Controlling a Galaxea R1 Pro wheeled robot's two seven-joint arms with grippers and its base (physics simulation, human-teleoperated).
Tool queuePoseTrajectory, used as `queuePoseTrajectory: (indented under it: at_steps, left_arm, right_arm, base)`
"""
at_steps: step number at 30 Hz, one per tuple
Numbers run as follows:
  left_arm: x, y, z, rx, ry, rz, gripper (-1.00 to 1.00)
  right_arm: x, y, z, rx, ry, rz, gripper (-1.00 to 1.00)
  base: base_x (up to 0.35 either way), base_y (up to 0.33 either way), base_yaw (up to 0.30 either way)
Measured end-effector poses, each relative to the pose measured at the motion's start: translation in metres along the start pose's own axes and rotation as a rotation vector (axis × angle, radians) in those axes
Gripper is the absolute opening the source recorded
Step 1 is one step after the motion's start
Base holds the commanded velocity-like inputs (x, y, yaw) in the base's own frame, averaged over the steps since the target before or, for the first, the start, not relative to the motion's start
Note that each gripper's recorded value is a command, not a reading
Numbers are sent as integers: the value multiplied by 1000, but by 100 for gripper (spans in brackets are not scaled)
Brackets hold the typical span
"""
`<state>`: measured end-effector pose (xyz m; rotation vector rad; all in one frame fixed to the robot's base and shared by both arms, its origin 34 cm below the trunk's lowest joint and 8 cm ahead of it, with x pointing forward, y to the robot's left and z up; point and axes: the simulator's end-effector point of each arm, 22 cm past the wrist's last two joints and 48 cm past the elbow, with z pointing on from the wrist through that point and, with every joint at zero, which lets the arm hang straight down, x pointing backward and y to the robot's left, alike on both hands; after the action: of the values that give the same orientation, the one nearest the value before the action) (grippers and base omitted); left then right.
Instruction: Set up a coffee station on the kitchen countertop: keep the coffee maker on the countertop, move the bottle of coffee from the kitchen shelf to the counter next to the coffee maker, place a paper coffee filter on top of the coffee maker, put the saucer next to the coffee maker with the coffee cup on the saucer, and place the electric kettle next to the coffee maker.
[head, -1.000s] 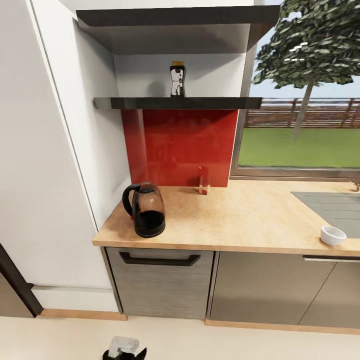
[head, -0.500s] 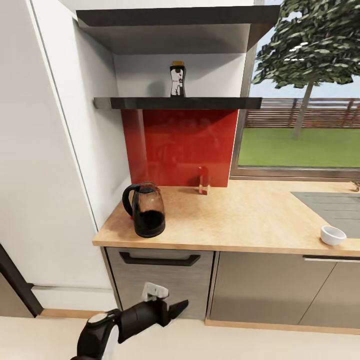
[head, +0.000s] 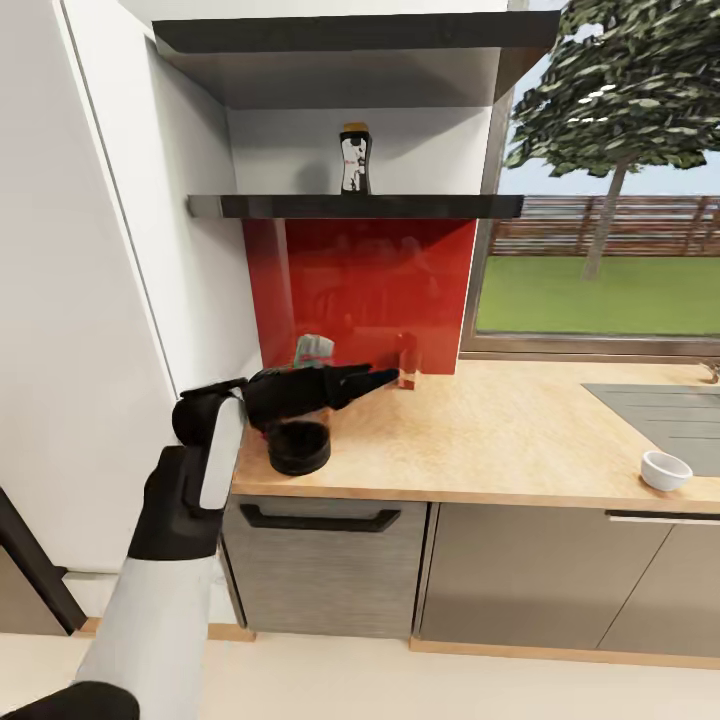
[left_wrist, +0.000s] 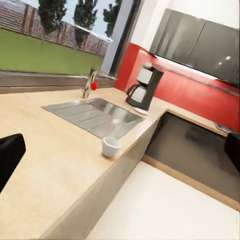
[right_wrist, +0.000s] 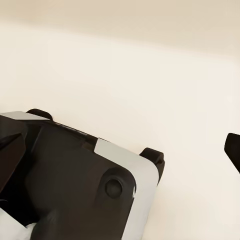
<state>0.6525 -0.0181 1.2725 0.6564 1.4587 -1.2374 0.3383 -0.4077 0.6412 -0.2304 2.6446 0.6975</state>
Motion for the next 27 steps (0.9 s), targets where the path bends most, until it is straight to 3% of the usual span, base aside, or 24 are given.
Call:
queuePoseTrajectory:
  at_steps: [3, 8, 10, 15, 16, 19, 20, 21, 27]
  left_arm:
    - [-57, -17, 11, 38, -17, 78, 100]
    - [-116, -28, 28, 59, -17, 142, 100]
    - [-156, -25, 42, 33, -3, 161, 100]
    - [-202, 2, 51, -133, -15, 185, 100]
    - [-233, 16, 50, -248, -45, 188, 100]
    - [-263, 21, 45, -336, -80, 195, 100]
    - [-288, 24, 37, -422, -113, 209, 100]
    - [-305, 22, 32, -465, -135, 223, 100]
    - [-358, -5, 25, -536, -177, 297, 100]
  right_arm:
    - [0, 0, 0, 1, 0, -1, 100]
    - [0, 0, 0, 1, -1, -1, 100]
    - [0, 0, 0, 1, -1, -1, 100]
    - [0, 0, 0, 1, 0, -1, 100]
    - [0, 0, 0, 1, -1, -1, 100]
    - [0, 0, 0, 1, -1, -1, 100]
    - [0, 0, 0, 2, -1, -1, 100]
    - [0, 0, 0, 2, -1, -1, 100]
    - [0, 0, 0, 2, -1, -1, 100]
  base:
    - [0, 0, 0]
    - [0, 0, 0]
    - [0, 0, 0]
    - [0, 0, 0]
    - [0, 0, 0]
    - [0, 0, 0]
    - [0, 0, 0]
    - [0, 0, 0]
    - [0, 0, 0]
